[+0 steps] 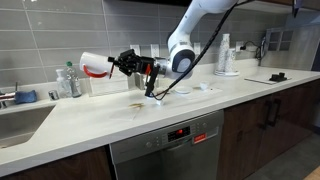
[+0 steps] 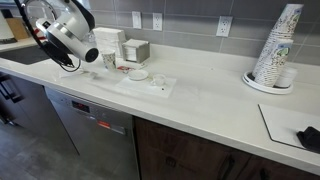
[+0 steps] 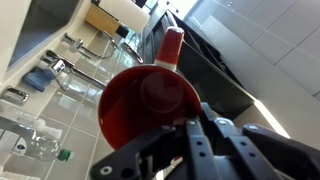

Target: Take the stuff out of the white cup

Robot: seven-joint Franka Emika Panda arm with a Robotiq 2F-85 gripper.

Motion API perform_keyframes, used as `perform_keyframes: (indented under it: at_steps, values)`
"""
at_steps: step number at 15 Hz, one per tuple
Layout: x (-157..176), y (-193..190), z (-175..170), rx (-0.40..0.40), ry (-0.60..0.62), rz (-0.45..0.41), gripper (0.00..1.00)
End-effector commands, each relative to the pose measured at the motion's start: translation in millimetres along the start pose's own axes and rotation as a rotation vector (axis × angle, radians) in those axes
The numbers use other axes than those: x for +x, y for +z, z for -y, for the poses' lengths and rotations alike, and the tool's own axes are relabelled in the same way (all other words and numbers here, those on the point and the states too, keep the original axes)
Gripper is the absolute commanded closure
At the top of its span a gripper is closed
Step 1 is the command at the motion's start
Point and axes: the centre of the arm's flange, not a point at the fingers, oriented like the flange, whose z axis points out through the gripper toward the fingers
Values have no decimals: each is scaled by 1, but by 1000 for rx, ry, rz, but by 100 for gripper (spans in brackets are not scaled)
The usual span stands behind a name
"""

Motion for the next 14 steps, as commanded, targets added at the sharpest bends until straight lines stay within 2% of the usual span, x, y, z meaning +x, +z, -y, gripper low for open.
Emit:
perform_keyframes:
  at_steps: [1,4,8,14]
  values:
    - [20,10,15,-145,45,131,98]
    - [38,20,34,-304,65,233,98]
    - [61,59,66,-503,92,367,98]
    - [65,109,86,-789,142,583,98]
